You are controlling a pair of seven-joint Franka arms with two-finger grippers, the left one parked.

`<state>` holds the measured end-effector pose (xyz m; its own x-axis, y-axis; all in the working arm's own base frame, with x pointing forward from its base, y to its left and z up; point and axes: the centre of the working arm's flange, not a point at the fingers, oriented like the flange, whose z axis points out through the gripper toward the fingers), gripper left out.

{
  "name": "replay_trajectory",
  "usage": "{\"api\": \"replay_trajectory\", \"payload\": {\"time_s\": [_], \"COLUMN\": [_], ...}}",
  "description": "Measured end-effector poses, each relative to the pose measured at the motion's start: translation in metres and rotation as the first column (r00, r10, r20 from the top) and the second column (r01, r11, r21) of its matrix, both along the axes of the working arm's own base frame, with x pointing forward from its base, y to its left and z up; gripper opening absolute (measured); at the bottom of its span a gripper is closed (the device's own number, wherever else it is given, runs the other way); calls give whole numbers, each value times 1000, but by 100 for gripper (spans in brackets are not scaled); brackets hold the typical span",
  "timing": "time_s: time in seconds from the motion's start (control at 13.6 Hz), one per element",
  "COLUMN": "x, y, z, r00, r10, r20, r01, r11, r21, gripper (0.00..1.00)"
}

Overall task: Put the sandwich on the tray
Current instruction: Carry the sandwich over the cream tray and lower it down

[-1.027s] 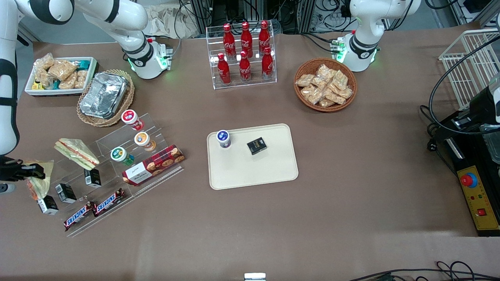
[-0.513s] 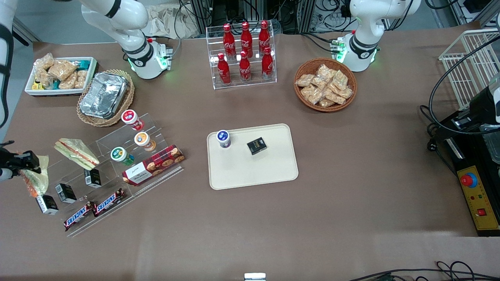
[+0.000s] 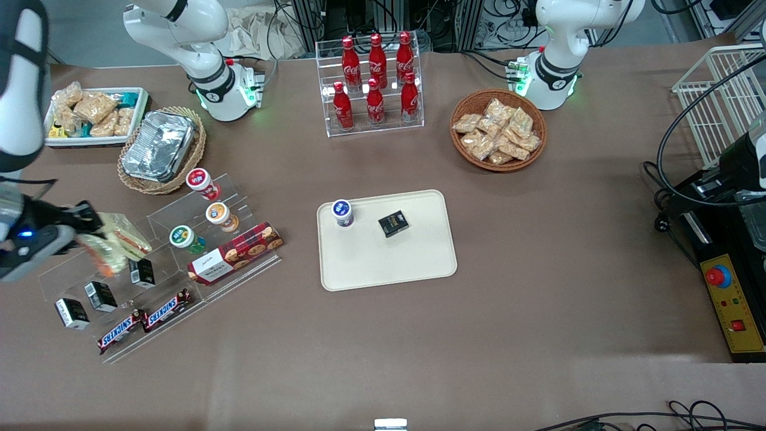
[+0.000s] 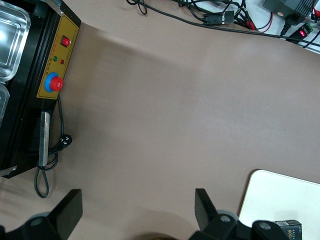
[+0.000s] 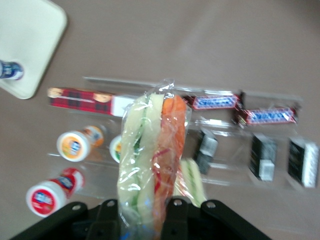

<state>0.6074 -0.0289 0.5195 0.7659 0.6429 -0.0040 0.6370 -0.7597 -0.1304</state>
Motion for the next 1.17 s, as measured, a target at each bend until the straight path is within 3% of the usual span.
{"api": "replay_trajectory", "payload": {"time_s": [0.22, 0.37, 0.81, 1.17], "x": [-1, -3, -19, -25], "y": [84, 133, 297, 377], "z": [0, 1, -40, -116], "r00": [995, 984, 912, 858], "r10": [104, 173, 391, 490], "r20": [4, 32, 125, 153], "r01": [-104, -174, -397, -495], "r11": [994, 983, 917, 869], "r21": [28, 55, 31, -9], "gripper": [19, 19, 19, 19]}}
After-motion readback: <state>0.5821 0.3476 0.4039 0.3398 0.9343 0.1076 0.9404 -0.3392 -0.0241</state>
